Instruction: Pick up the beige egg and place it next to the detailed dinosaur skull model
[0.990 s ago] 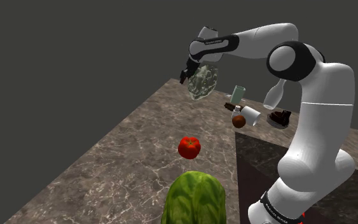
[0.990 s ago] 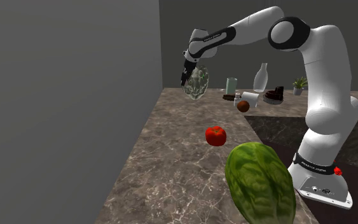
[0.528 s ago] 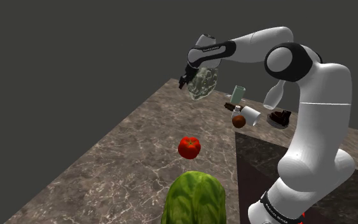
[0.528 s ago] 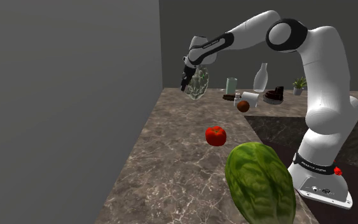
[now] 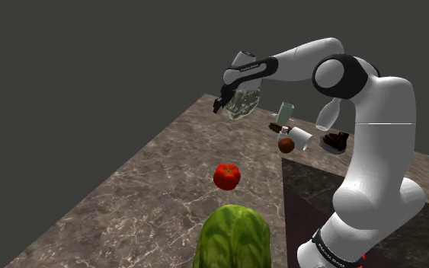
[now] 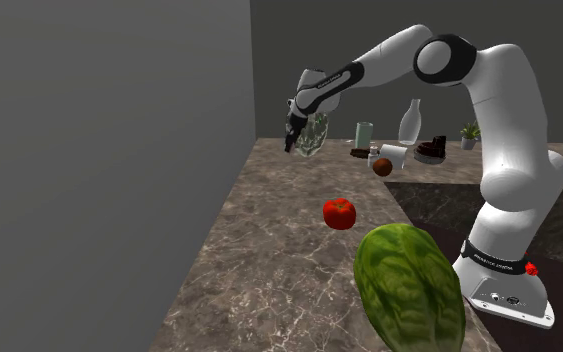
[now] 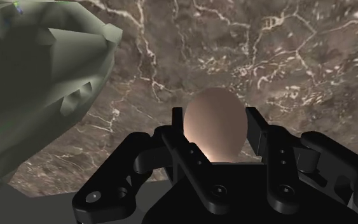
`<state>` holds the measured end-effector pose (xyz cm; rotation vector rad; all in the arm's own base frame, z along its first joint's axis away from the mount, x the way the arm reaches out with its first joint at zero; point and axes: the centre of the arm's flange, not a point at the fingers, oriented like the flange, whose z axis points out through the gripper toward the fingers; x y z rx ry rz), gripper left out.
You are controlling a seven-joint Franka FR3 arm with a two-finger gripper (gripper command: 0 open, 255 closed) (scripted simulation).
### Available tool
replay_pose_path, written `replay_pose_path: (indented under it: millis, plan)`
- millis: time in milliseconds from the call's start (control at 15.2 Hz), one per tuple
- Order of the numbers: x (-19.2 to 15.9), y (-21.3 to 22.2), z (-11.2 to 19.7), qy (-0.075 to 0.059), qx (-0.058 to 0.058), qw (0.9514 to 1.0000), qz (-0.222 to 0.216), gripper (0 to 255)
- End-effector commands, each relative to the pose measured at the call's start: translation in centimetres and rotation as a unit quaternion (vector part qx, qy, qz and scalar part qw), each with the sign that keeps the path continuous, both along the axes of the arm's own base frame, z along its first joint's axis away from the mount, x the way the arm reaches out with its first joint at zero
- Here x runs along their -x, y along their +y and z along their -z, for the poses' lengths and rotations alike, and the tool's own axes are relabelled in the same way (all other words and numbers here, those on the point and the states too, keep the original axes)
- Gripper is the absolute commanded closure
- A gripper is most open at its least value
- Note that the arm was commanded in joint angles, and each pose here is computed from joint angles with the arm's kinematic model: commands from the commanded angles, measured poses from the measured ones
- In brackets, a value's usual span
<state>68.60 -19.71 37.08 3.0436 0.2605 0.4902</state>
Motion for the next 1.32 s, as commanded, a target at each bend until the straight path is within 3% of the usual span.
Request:
replay_pose_path:
  millis: [0,528,990,1056,1254]
  plan:
    - [0.0,0.1,1.1,0.0,0.0,1.0,0.0,255]
    - [0.0,0.1,5.3,0.0,0.0,1.0,0.0,255]
    - [0.0,0.1,5.3,0.0,0.0,1.0,0.0,255]
    - [0.0,0.1,5.3,0.0,0.0,1.0,0.0,0]
    - [0.0,0.1,5.3,0.0,0.0,1.0,0.0,0]
